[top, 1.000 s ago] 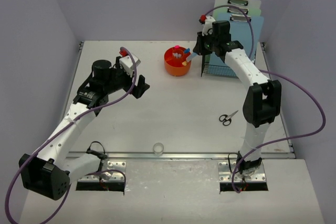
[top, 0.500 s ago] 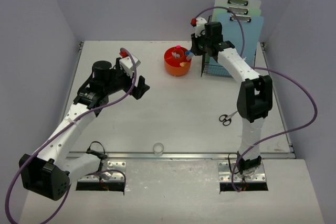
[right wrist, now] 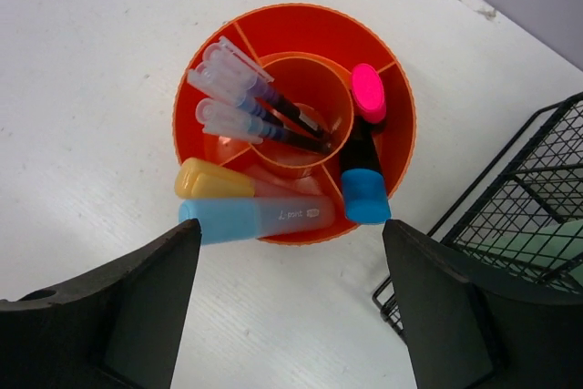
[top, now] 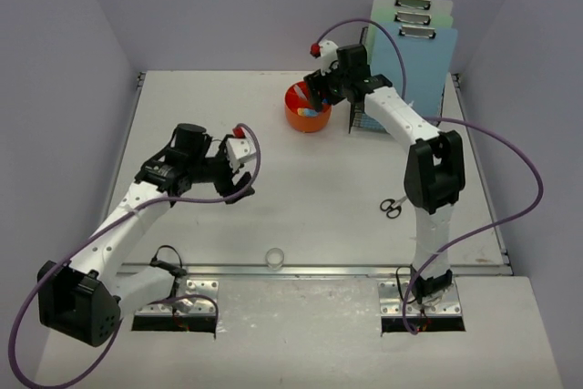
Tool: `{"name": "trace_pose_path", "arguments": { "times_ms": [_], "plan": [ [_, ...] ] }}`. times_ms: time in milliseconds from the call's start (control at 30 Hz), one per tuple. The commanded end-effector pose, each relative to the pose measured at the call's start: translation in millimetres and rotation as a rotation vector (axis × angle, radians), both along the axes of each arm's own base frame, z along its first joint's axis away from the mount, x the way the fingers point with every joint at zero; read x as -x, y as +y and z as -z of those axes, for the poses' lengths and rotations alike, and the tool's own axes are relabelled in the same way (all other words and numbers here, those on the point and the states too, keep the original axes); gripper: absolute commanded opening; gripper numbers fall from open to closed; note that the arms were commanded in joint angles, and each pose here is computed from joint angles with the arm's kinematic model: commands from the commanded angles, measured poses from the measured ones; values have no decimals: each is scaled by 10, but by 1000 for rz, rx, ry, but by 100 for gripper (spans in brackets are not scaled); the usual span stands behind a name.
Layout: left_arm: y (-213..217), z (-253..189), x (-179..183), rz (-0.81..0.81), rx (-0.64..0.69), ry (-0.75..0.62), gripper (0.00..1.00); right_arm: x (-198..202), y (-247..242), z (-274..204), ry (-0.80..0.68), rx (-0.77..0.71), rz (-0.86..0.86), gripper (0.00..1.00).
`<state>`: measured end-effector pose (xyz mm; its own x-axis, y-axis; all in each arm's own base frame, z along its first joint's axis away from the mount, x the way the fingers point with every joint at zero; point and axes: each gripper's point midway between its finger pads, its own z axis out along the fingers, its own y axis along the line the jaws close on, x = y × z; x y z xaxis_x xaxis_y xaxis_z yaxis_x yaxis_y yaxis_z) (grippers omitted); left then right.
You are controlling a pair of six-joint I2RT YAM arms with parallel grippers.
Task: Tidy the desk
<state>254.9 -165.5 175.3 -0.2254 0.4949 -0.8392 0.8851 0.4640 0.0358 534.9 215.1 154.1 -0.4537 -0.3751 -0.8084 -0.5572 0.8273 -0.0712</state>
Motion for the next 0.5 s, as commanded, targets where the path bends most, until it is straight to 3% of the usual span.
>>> {"name": "trace_pose_path", "arguments": {
  "times_ms": [0,133,233,467],
  "plan": [
    [-129,415,464,344,-158,-40,66,19,76,-920,-142,-90,-19,82],
    [-364,703,803,490,-245,-47,54,192,-24,-1289,-172,-116,-12,82],
    [-479,888,957,528,-277,-23,50,305,-146,-1360,-170,-125,4,82],
    [-564,1276,902,442,-331,110,45,575,-503,-1235,-103,-141,53,80]
  ]
}}
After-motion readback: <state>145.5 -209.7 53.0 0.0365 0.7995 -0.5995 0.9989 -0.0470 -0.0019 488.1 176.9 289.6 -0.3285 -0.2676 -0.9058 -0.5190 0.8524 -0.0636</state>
